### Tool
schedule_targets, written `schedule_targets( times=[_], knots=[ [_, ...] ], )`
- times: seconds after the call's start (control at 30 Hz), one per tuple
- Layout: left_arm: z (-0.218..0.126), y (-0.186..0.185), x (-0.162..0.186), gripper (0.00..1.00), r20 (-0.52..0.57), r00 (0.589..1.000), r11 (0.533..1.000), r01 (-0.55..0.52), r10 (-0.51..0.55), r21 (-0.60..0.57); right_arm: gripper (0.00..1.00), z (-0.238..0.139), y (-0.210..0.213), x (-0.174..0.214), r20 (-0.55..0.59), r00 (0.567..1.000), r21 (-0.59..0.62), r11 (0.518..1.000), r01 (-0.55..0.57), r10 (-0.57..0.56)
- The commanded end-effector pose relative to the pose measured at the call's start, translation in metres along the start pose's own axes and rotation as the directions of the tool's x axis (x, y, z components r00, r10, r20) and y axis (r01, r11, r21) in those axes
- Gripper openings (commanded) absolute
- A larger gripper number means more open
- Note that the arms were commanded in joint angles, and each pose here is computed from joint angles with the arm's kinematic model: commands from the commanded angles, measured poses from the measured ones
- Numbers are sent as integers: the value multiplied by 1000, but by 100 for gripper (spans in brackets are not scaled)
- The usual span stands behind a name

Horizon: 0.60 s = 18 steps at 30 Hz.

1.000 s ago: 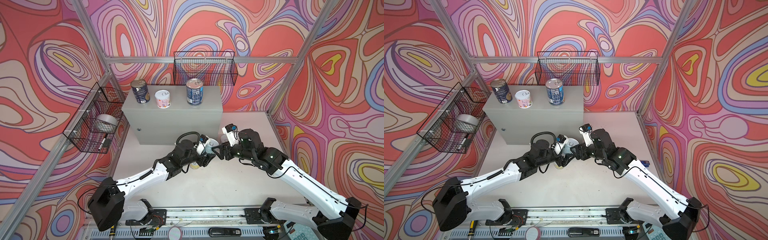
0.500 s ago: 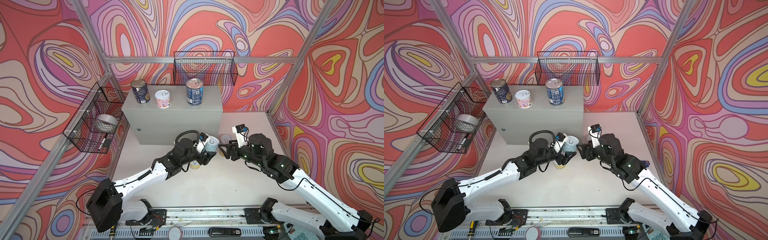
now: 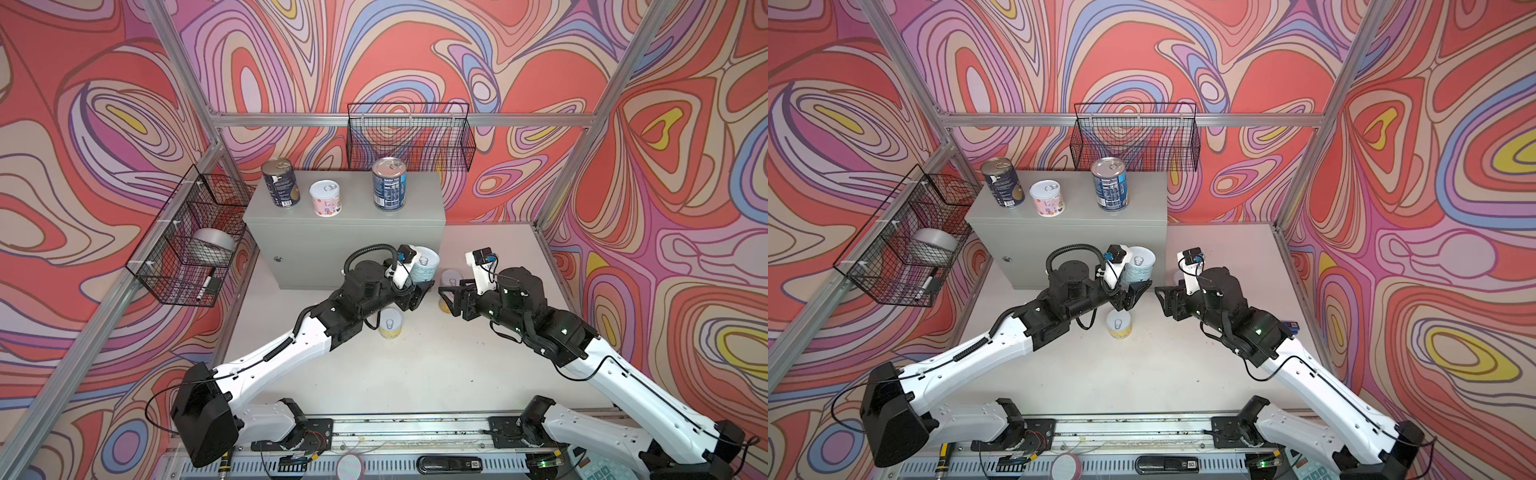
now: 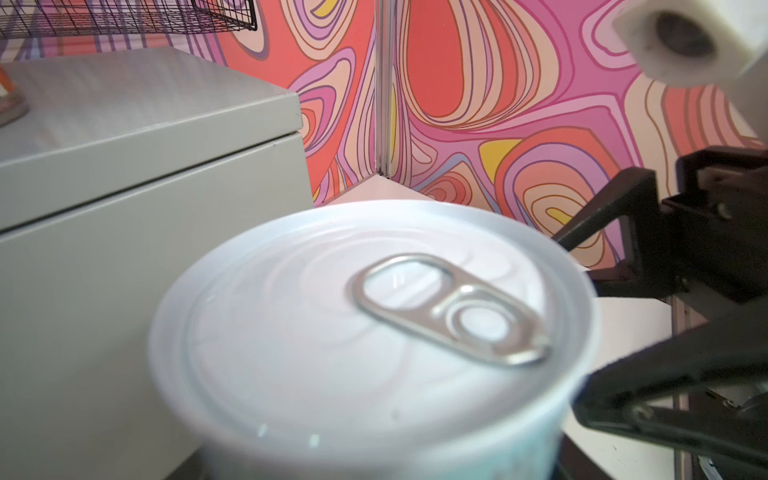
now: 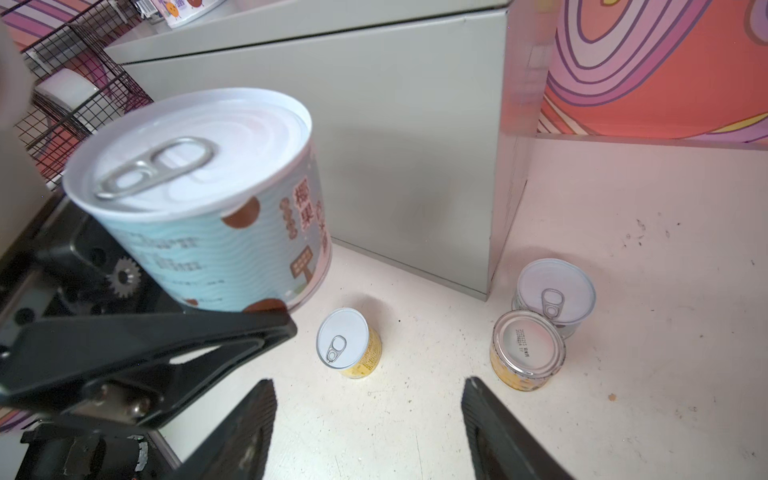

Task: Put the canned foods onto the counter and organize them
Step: 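Carry the teal can with the left gripper up toward the cabinet top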

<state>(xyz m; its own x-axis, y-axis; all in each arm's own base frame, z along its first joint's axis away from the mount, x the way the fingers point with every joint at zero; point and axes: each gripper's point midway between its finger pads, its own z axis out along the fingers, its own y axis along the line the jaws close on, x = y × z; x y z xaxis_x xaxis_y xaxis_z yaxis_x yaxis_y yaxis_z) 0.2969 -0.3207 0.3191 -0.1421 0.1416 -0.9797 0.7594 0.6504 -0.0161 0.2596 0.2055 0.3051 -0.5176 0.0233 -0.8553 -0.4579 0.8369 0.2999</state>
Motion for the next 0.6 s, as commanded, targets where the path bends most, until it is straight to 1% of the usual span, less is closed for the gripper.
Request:
schedule_targets(
  times=[0.0,0.13,0.33,0.57],
  knots=[
    [-13,9,-54,51,118,991,997,-52,58,-57,73,-4,-1,0,18,1000,6,1000,2,-2],
    [-18,17,-64,50,124,990,993,-56,69,-108,73,-5,-2,-2,38,999,5,1000,1,-1],
    [-17,31,-74,50,98,992,980,-65,84,-189,73,-7,-3,-5,69,998,8,1000,0,0],
    [-12,35,-95,50,118,988,975,-73,100,-211,73,-8,-5,-3,67,998,16,1000,8,-9]
  ],
)
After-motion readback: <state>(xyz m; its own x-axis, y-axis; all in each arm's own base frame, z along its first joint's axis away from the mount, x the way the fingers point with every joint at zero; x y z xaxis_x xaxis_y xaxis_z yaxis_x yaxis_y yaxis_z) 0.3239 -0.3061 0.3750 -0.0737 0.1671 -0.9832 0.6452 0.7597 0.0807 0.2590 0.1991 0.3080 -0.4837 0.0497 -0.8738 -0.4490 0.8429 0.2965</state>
